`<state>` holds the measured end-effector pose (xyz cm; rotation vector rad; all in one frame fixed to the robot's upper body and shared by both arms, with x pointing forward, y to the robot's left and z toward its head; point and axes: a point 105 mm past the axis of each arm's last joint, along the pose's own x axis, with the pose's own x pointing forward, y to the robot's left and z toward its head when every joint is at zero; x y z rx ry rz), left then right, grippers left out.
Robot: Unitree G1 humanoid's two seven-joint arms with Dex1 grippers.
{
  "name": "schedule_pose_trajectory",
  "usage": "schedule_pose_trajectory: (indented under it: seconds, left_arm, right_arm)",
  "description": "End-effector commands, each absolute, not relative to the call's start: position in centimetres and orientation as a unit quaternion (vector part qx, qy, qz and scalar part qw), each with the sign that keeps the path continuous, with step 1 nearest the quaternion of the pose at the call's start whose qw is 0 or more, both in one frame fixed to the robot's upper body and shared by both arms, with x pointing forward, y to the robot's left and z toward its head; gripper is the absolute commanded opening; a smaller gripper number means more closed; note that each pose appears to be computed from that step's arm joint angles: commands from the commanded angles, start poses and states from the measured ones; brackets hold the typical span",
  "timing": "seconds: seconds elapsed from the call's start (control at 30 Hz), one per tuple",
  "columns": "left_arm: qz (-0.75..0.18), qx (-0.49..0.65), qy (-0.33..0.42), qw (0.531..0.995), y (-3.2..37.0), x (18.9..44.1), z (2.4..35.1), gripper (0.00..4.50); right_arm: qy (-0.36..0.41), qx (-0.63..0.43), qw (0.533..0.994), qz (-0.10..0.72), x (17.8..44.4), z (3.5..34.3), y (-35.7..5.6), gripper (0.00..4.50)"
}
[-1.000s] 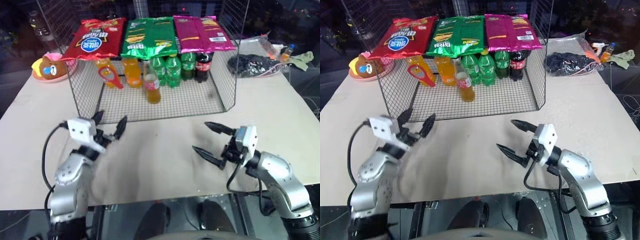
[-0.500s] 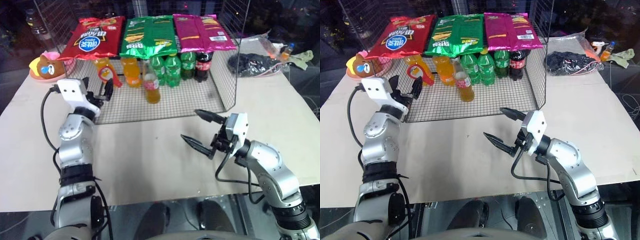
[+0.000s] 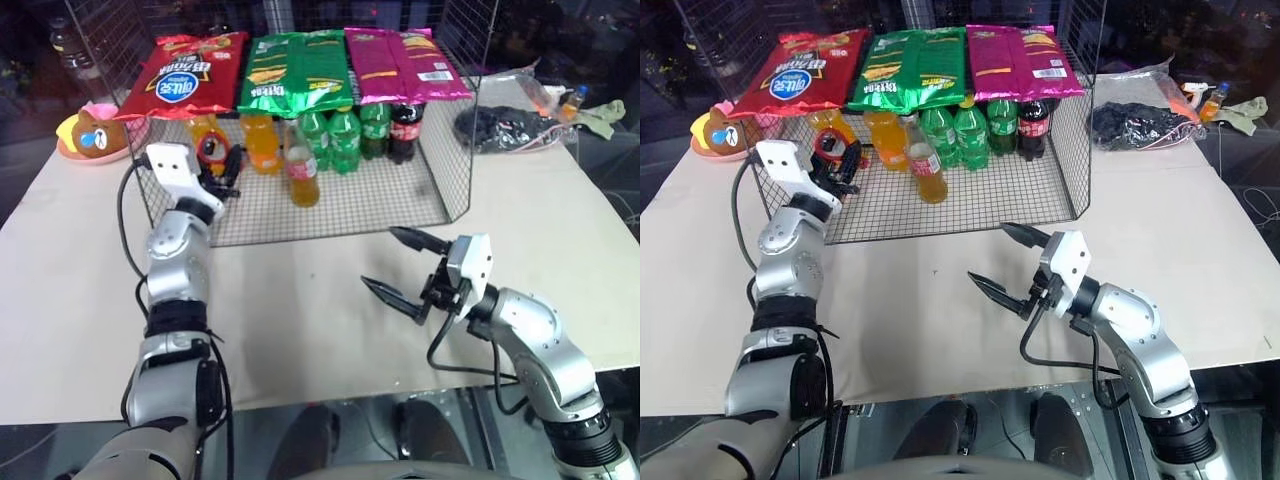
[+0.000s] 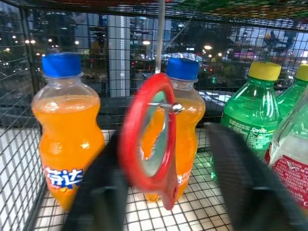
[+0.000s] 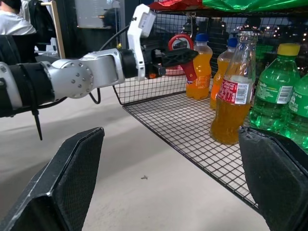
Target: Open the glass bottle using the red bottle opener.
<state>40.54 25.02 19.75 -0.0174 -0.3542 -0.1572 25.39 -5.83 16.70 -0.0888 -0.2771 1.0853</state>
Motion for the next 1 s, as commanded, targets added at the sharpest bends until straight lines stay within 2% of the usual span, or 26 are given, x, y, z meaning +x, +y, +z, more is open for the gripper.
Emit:
schedule_pose_trajectory:
  seconds: [0.03, 0.07, 0.2, 0.4, 0.7, 0.8, 0.9, 1.0]
  left_arm:
    - [-0.061, -0.022, -0.21, 0.976, 26.3, 39.5, 21.5, 0.32]
    - [-0.058, -0.027, -0.211, 0.975, 26.5, 39.3, 21.5, 0.08]
    - [-0.066, -0.049, -0.215, 0.973, 26.6, 38.7, 21.8, 0.08]
    - [-0.139, -0.117, -0.229, 0.956, 24.7, 37.3, 23.4, 0.08]
    - [-0.221, -0.17, -0.196, 0.94, 22.0, 36.5, 23.1, 0.08]
    - [-0.329, -0.206, -0.138, 0.911, 18.5, 34.8, 21.7, 0.08]
    - [-0.393, -0.219, -0.088, 0.889, 16.1, 33.4, 20.4, 0.08]
    - [-0.485, -0.231, -0.028, 0.843, 12.7, 31.3, 19.1, 0.08]
  right_arm:
    - [-0.156, -0.046, 0.84, 0.518, 24.8, 17.7, -5.5, 4.5]
    - [-0.156, -0.046, 0.839, 0.519, 24.8, 17.7, -5.5, 4.5]
    - [-0.154, -0.046, 0.836, 0.525, 25.0, 17.8, -5.4, 4.5]
    - [-0.153, -0.046, 0.832, 0.531, 25.1, 17.8, -5.2, 4.5]
    - [-0.135, -0.052, 0.834, 0.533, 25.4, 17.3, -5.1, 4.5]
    - [-0.121, -0.027, 0.852, 0.509, 26.0, 17.5, -5.2, 4.5]
    - [-0.1, -0.012, 0.856, 0.507, 26.1, 17.4, -5.0, 4.5]
    - [-0.005, 0.002, 0.835, 0.55, 25.5, 15.5, -3.9, 4.5]
